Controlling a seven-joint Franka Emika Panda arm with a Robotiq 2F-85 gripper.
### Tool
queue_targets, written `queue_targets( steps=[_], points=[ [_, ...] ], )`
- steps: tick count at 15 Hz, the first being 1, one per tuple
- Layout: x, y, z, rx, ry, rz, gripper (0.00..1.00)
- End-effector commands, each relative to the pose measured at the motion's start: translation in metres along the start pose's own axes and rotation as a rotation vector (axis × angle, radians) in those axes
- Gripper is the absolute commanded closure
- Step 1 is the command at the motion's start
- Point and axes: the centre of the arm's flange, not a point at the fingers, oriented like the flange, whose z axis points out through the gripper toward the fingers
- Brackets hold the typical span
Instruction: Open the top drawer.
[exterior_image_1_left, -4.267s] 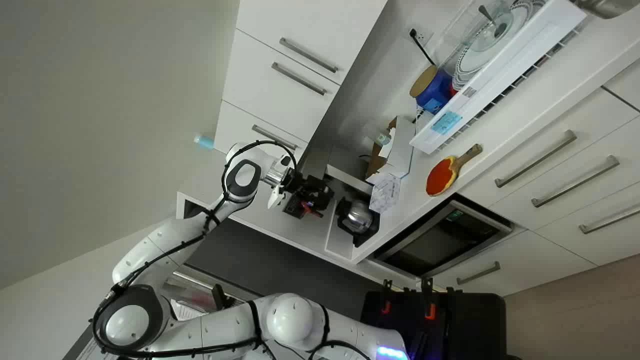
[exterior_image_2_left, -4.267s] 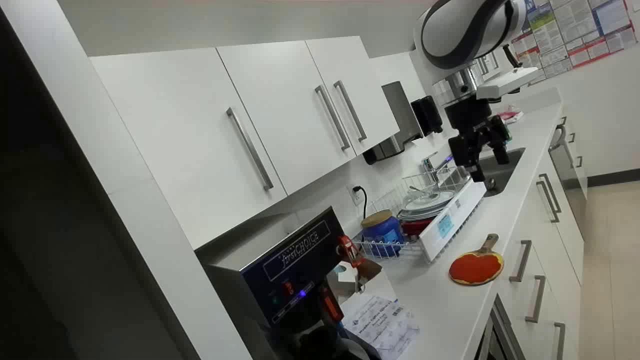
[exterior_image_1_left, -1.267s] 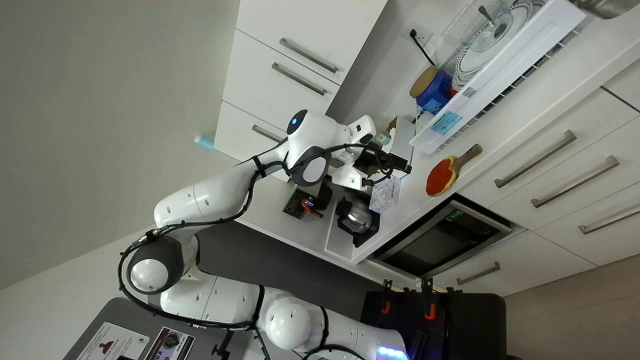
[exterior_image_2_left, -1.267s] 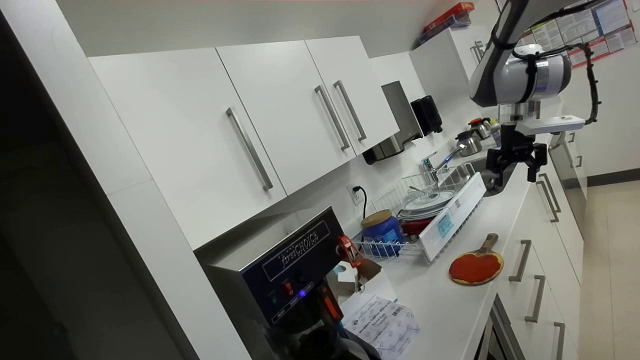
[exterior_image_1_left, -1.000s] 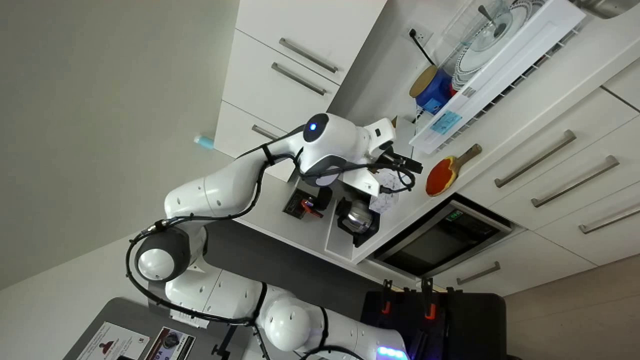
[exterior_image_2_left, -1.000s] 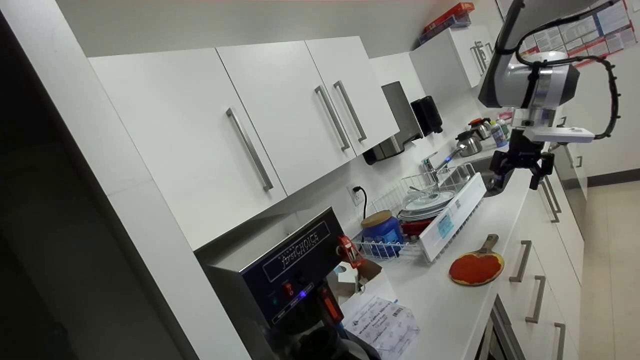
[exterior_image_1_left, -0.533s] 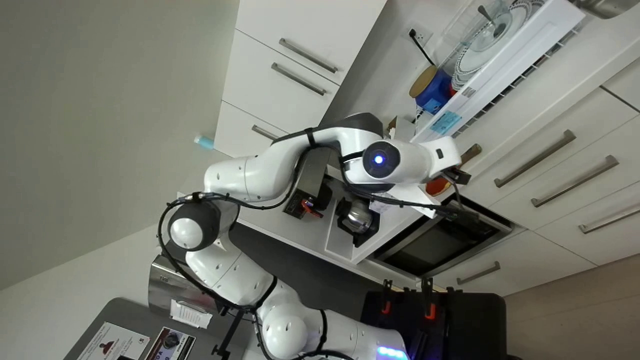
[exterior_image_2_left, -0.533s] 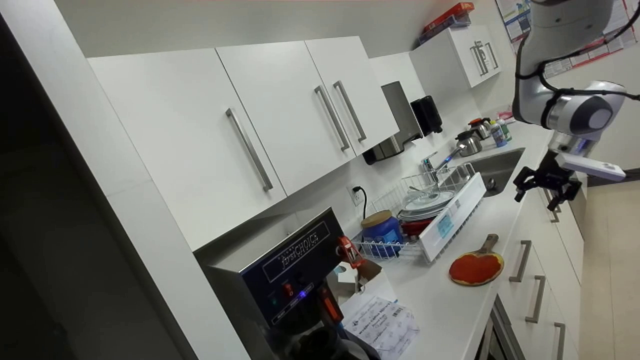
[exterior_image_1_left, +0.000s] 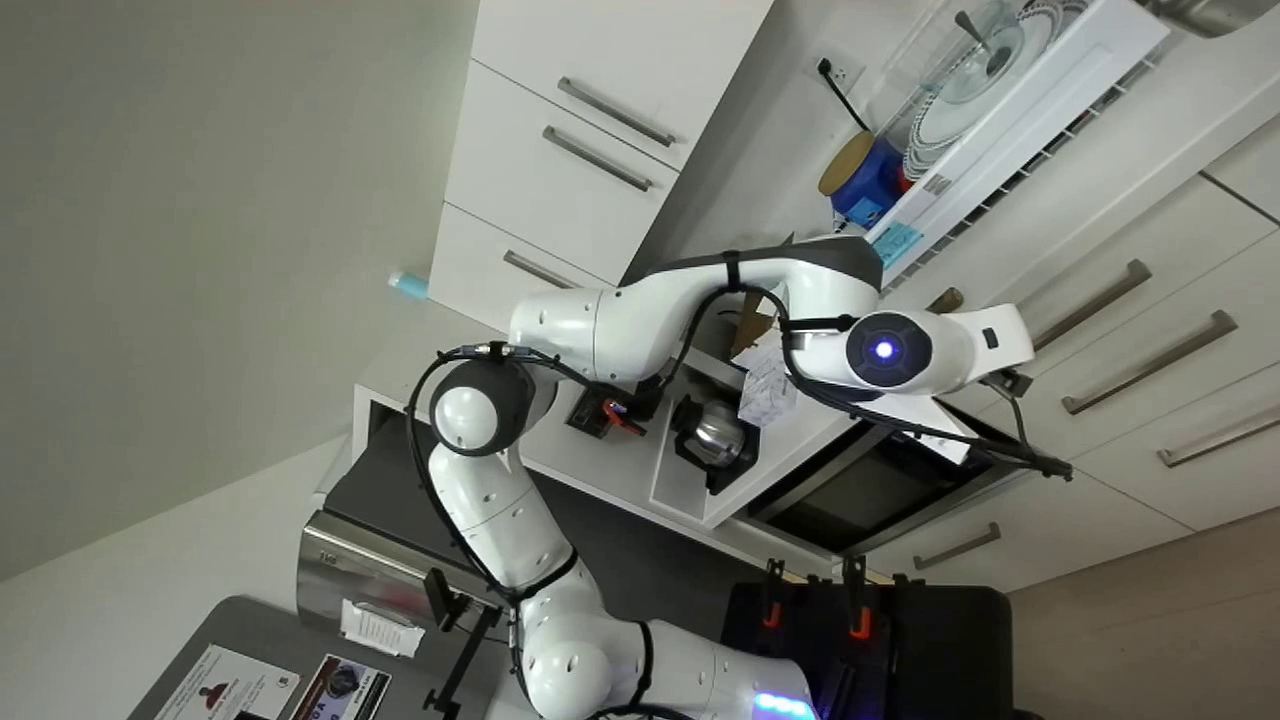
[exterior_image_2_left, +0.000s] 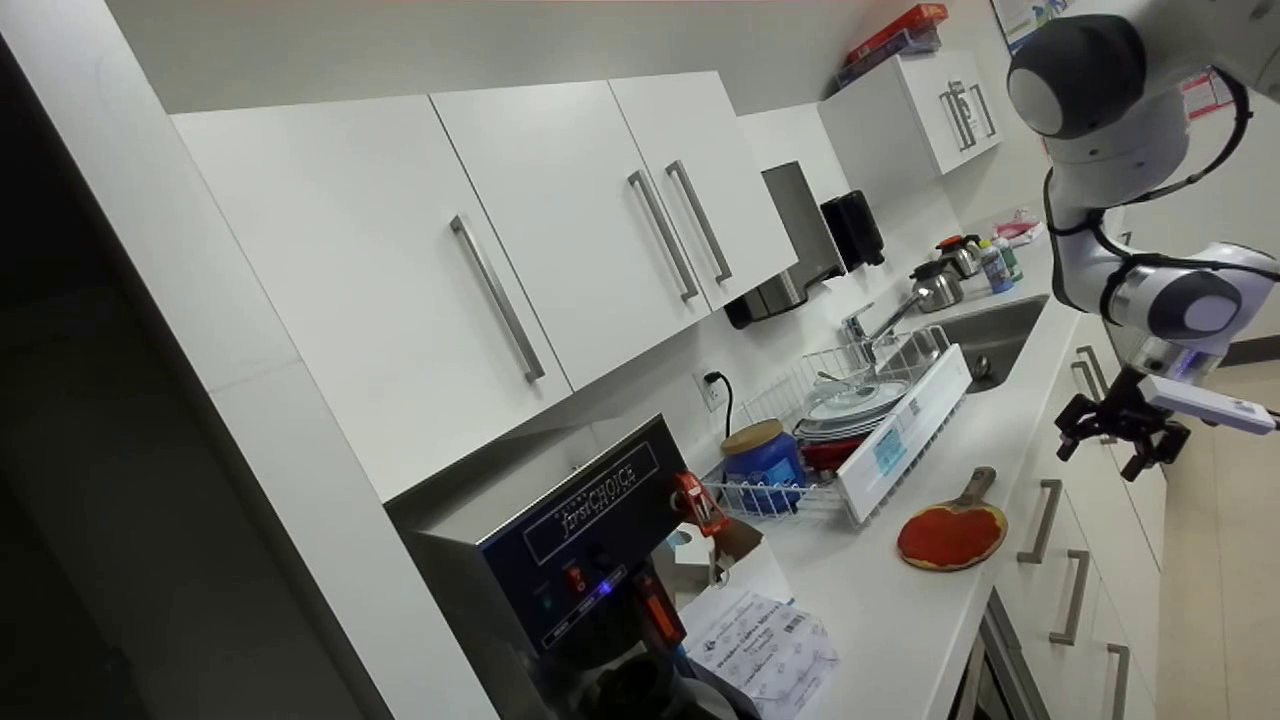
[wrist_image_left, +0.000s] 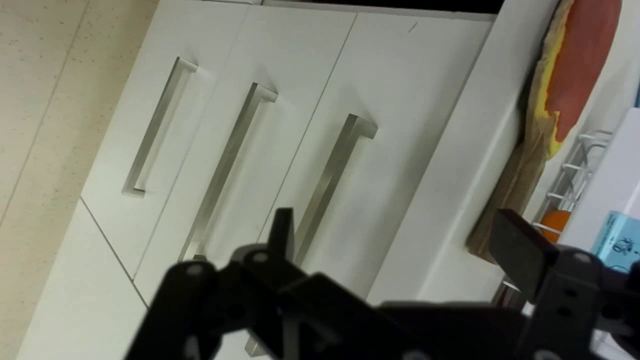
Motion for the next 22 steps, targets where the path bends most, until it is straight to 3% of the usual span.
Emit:
queue_targets(
  steps=[1,6,7,14,19,21,22],
  points=[
    [0.001,0.001,0.003,-0.001,-0.003,-0.001,0.00],
    [0.002,0.013,0.006,0.017,0.019,0.020,0.00],
    [-0.001,0.022,0.007,0.048,0.001,0.017,0.00],
    [0.001,0.099,0.041,0.306,0.152,0.085,0.00],
    [0.007,0.136,0.083,0.434,0.204,0.106,0.00],
    [0.008,0.139,0.101,0.454,0.224,0.140,0.00],
    [-0.005,0.131,0.082,0.412,0.205,0.134,0.00]
  ],
)
